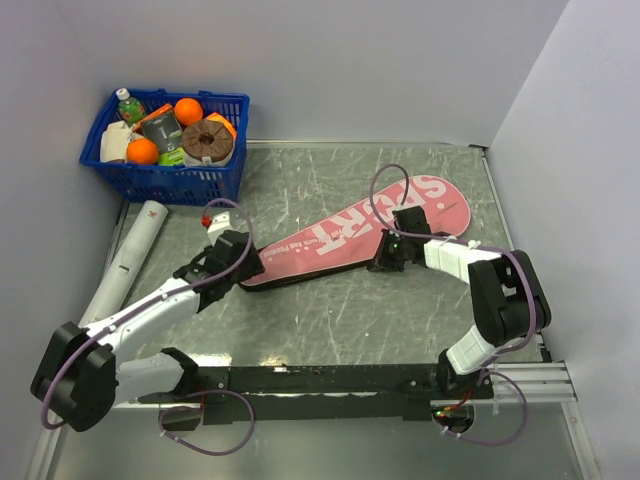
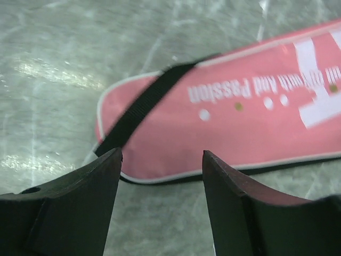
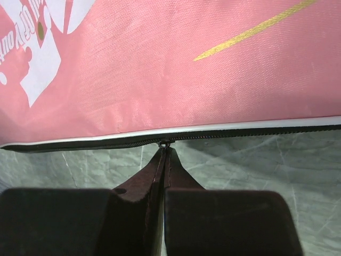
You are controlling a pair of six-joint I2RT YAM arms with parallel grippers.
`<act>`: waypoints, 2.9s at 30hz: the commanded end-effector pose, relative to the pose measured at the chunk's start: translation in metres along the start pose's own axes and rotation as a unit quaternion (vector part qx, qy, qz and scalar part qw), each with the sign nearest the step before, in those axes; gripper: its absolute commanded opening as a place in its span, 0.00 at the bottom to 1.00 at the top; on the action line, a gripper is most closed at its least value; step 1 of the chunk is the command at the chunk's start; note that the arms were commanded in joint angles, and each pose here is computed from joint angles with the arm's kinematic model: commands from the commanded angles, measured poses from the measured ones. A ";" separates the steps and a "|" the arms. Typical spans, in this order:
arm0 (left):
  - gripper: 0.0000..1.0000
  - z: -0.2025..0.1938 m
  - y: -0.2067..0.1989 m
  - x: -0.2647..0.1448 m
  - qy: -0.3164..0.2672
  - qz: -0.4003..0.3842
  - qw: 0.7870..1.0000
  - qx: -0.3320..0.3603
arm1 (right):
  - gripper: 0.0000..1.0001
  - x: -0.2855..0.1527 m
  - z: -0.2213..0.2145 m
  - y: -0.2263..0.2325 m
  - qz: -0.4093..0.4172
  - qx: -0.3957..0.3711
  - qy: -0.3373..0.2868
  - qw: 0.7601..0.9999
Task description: Pack up the badminton gear
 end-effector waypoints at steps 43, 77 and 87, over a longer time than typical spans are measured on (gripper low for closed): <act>0.11 -0.037 0.008 0.012 0.041 -0.109 0.990 -0.074 | 0.00 0.066 -0.189 0.175 0.122 -0.172 0.207 0.955; 0.50 -0.055 -0.017 -0.033 0.062 -0.174 0.983 0.001 | 0.00 0.005 -0.187 0.067 0.110 -0.194 0.156 0.962; 0.57 -0.078 -0.030 -0.038 0.093 -0.172 0.979 0.051 | 0.00 -0.012 -0.151 0.010 0.075 -0.164 0.138 0.974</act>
Point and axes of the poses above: each gripper's point midway between its finger pads, its own x axis out along the fingers, its own y axis along the line the jaws close on, z = x × y, the point moved 3 cm from there along -x, back along the fingers, and after that the axes turned 14 degrees about x, right-handed, at the moved point
